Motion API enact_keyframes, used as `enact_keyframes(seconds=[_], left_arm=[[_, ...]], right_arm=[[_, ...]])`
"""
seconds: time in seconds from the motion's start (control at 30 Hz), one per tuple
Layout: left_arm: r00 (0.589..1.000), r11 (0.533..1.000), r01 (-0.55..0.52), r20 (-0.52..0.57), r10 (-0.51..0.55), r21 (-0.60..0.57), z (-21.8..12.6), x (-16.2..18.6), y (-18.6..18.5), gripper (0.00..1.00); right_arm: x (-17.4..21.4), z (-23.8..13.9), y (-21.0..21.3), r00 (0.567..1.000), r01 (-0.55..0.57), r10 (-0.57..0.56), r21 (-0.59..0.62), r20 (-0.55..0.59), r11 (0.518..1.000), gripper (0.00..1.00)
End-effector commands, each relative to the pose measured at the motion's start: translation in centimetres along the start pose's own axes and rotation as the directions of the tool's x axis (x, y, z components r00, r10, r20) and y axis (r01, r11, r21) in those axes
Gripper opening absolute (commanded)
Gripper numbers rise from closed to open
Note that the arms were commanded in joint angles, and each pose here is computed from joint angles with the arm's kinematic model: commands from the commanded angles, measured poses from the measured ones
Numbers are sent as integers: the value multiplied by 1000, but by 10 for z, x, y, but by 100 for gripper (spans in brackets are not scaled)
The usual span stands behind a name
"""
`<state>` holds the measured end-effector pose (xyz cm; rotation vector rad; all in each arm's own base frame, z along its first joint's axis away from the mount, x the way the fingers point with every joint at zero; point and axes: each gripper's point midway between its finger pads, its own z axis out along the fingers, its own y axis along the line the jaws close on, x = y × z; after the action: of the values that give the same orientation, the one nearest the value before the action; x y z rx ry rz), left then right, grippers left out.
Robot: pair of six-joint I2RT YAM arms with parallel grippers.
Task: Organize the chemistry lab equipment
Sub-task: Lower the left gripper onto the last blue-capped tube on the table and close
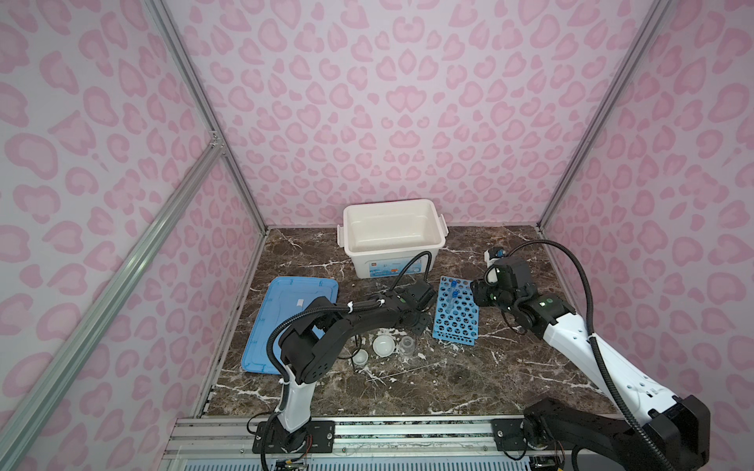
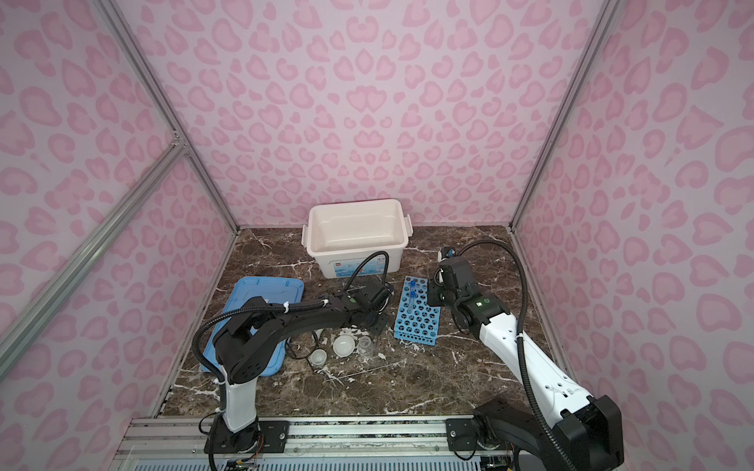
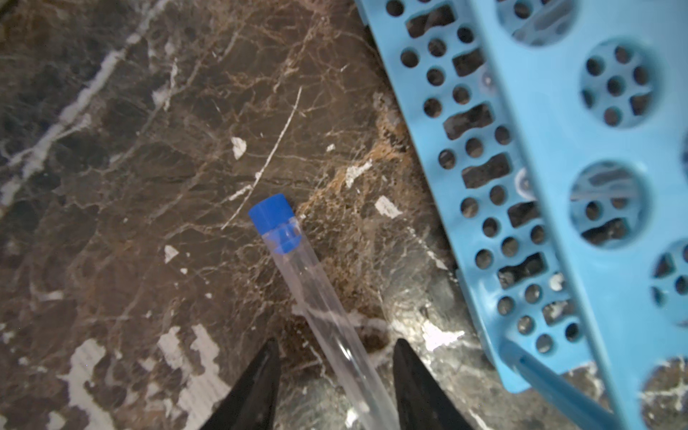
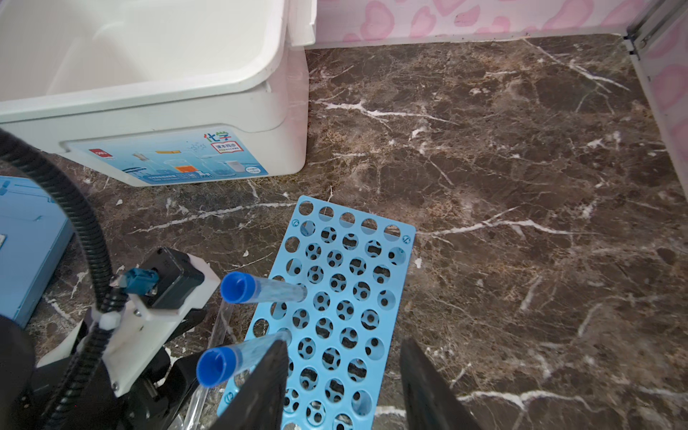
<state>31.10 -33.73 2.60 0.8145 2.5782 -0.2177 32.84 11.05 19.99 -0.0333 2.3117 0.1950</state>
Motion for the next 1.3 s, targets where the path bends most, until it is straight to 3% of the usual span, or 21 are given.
enact_keyframes(seconds=[0.0,0.4,0.57,0.6,0.8,1.27], left_arm=[[999,1000,23,-23,-23,3,2,2,1,49],[996,998,59,-60,-60,-8,13,5,9,37],[994,994,106,-30,-106,22,13,-13,11,37],[993,993,112,-30,-111,26,13,-15,12,33],[990,989,141,-30,-139,54,17,-23,15,29],[994,994,105,5,-105,31,21,-45,22,23]], right_arm=[[3,0,-1,1000,-6,6,-3,-6,1000,51],[6,-1,-5,1000,-10,10,3,-7,1000,51],[7,-2,-8,1000,-12,12,11,-6,1000,51],[6,-3,-9,1000,-14,14,13,-4,1000,51],[7,-4,-10,1000,-18,18,16,-5,1000,51],[9,-6,-15,1000,-26,26,27,-2,999,51]])
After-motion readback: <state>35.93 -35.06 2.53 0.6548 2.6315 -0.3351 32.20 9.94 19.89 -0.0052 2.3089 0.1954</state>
